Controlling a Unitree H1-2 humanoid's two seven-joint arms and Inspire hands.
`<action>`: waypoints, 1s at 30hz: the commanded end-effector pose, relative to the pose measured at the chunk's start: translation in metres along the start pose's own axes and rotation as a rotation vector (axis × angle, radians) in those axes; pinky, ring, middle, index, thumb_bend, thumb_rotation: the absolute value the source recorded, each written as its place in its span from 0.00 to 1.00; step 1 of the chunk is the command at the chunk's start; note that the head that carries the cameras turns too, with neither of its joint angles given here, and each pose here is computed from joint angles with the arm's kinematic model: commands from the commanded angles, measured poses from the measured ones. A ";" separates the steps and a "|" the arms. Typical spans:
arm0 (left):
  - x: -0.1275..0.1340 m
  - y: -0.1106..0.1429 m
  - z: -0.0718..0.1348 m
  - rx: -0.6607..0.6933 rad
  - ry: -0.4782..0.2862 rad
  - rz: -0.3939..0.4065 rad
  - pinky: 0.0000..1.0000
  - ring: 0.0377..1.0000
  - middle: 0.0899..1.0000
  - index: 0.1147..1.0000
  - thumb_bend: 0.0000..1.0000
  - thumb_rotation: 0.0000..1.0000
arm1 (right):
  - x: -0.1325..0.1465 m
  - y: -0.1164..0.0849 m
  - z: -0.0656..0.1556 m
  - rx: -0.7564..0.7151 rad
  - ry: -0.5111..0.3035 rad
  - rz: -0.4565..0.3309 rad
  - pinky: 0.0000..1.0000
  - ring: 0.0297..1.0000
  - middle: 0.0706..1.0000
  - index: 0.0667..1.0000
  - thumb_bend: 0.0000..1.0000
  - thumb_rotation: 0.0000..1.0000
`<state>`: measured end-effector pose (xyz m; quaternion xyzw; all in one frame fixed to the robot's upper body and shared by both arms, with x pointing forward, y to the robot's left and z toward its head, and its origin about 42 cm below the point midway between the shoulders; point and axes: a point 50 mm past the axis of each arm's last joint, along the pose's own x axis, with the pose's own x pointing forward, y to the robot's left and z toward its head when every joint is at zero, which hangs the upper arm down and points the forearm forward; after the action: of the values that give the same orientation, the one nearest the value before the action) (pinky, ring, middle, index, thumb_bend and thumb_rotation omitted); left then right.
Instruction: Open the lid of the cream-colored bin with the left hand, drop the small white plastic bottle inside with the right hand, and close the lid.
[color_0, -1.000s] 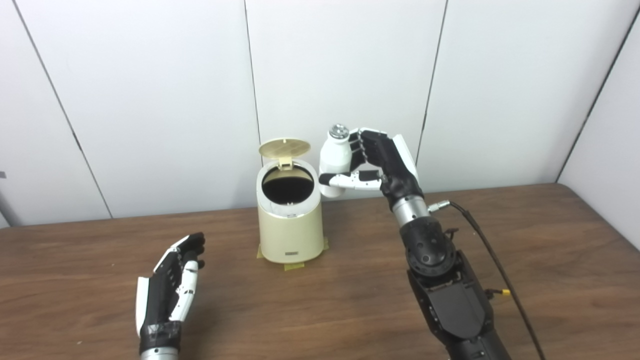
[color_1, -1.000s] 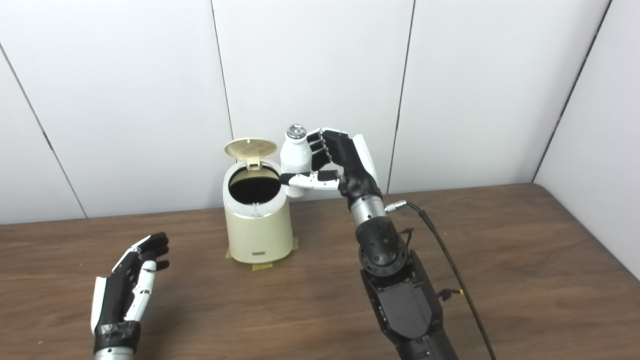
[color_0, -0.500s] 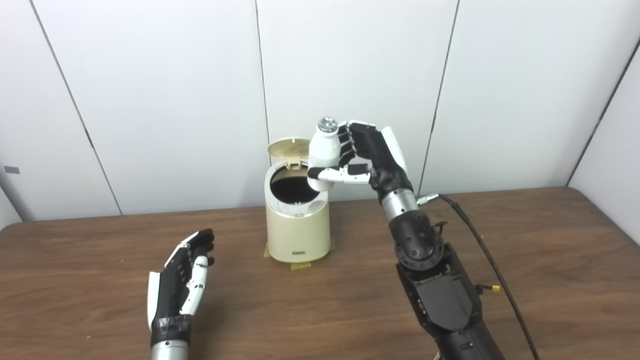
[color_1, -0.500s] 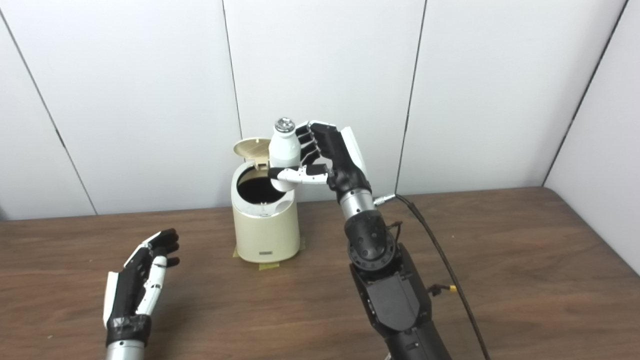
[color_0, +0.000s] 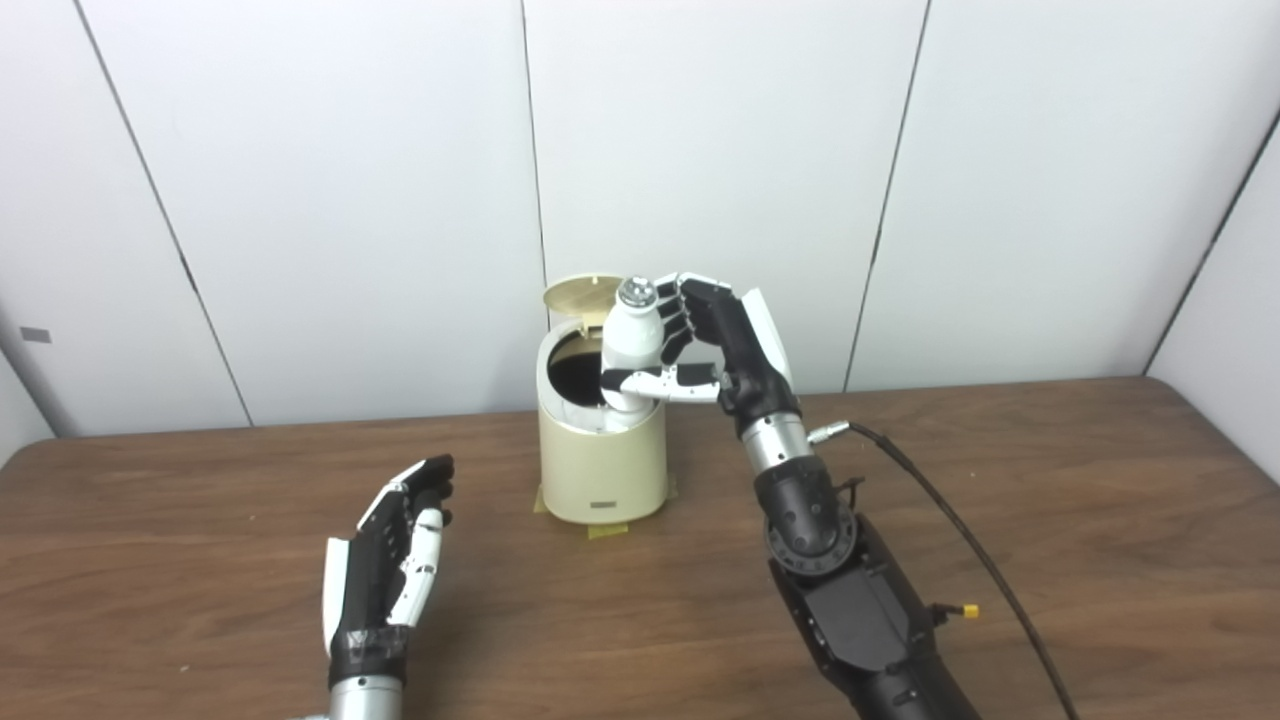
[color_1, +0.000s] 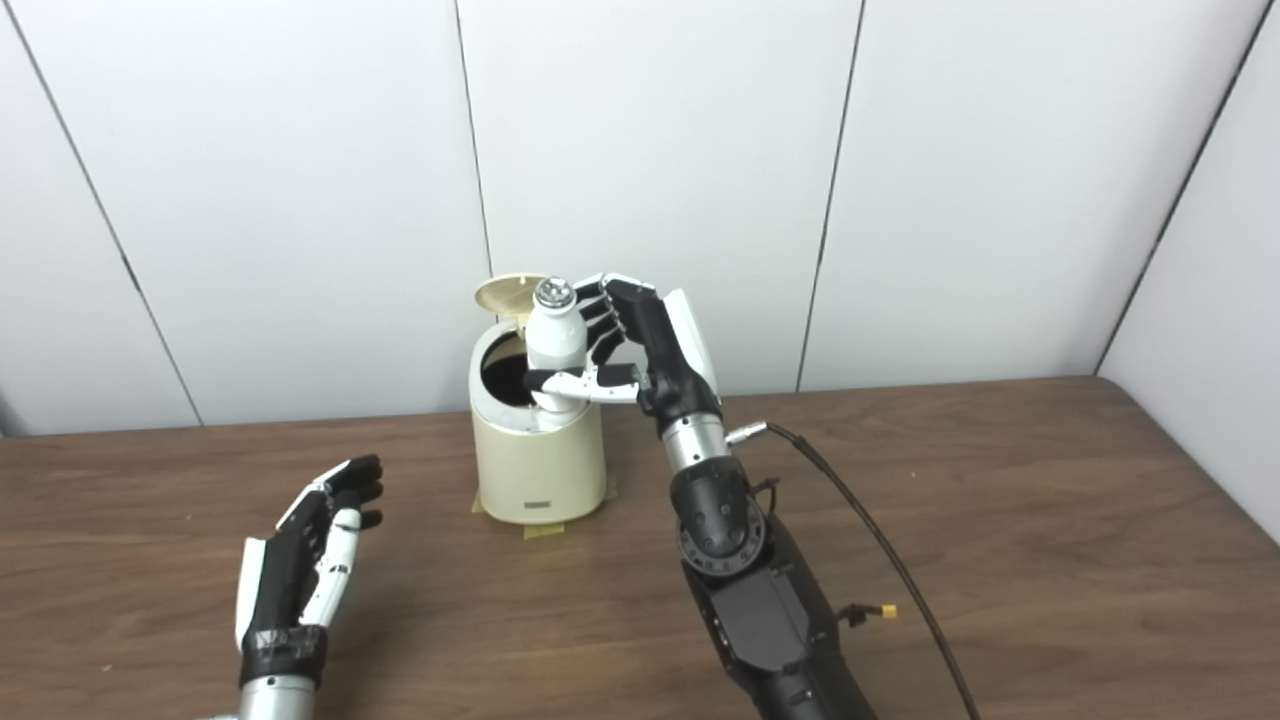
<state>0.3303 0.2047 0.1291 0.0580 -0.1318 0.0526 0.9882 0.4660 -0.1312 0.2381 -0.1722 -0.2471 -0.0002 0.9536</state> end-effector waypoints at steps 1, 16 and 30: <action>-0.008 -0.005 -0.003 0.026 0.005 -0.010 0.73 0.79 0.78 0.75 0.19 0.66 | 0.026 -0.002 0.029 0.014 -0.132 -0.042 0.28 0.37 0.42 0.51 0.51 0.00; -0.011 -0.009 -0.002 0.040 0.003 -0.029 0.72 0.78 0.78 0.75 0.18 0.65 | 0.028 0.011 0.023 0.040 -0.218 -0.141 0.33 0.38 0.45 0.49 0.51 0.00; -0.013 -0.012 -0.001 0.037 0.002 -0.031 0.72 0.79 0.78 0.75 0.19 0.66 | 0.026 0.017 0.018 0.038 -0.232 -0.124 0.35 0.39 0.46 0.48 0.51 0.00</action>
<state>0.3285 0.1974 0.1307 0.0767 -0.1314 0.0424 0.9874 0.4734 -0.1103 0.2281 -0.1513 -0.3174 -0.0330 0.9355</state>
